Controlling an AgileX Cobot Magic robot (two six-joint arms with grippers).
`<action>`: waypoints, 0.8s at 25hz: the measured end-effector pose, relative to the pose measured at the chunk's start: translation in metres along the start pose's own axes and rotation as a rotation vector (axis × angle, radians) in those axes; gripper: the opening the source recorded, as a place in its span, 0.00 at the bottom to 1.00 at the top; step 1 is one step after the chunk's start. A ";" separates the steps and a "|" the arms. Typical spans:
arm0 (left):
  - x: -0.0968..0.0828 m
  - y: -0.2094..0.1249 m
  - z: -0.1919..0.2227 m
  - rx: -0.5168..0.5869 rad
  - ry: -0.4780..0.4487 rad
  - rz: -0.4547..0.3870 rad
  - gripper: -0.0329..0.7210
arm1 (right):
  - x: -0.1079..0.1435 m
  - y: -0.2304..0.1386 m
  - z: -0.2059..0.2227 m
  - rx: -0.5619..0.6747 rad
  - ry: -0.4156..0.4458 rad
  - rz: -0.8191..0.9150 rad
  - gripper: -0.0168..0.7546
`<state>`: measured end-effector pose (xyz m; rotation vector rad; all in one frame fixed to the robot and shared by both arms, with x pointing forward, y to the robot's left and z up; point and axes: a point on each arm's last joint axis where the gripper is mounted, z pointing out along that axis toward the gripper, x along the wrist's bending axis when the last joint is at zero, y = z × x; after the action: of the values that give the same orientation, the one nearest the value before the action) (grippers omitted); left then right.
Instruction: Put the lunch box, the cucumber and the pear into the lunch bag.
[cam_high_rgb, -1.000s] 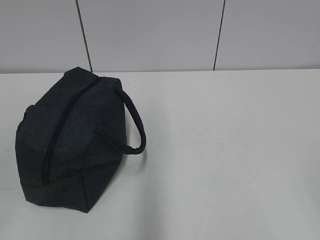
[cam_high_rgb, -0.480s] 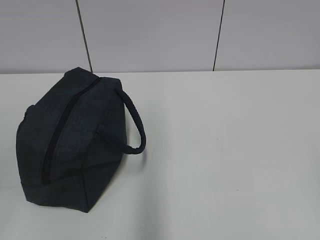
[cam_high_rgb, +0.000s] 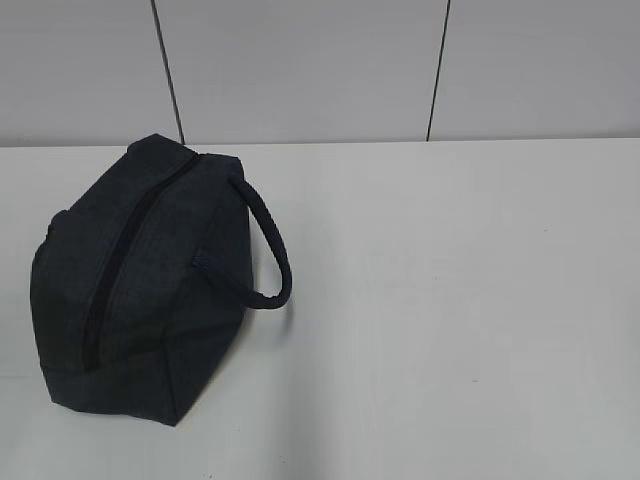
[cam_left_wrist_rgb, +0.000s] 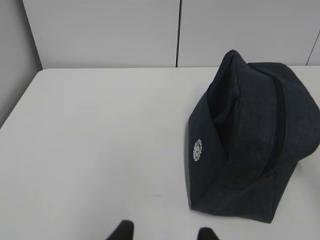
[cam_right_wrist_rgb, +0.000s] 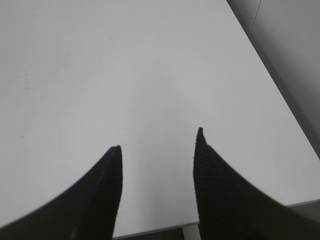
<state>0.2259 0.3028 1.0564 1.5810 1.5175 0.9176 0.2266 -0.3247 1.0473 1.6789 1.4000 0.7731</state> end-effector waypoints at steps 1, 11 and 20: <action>0.000 0.000 0.000 0.000 -0.001 0.000 0.36 | 0.000 0.000 0.000 0.000 0.000 0.000 0.50; 0.000 0.000 0.000 0.000 -0.002 0.001 0.36 | 0.001 -0.001 0.001 0.006 0.006 -0.020 0.50; 0.000 0.000 0.000 0.000 -0.002 0.001 0.36 | 0.012 -0.003 0.000 0.015 0.131 -0.153 0.50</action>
<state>0.2259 0.3029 1.0564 1.5823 1.5156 0.9164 0.2280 -0.3128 1.0444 1.5353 1.6079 0.7982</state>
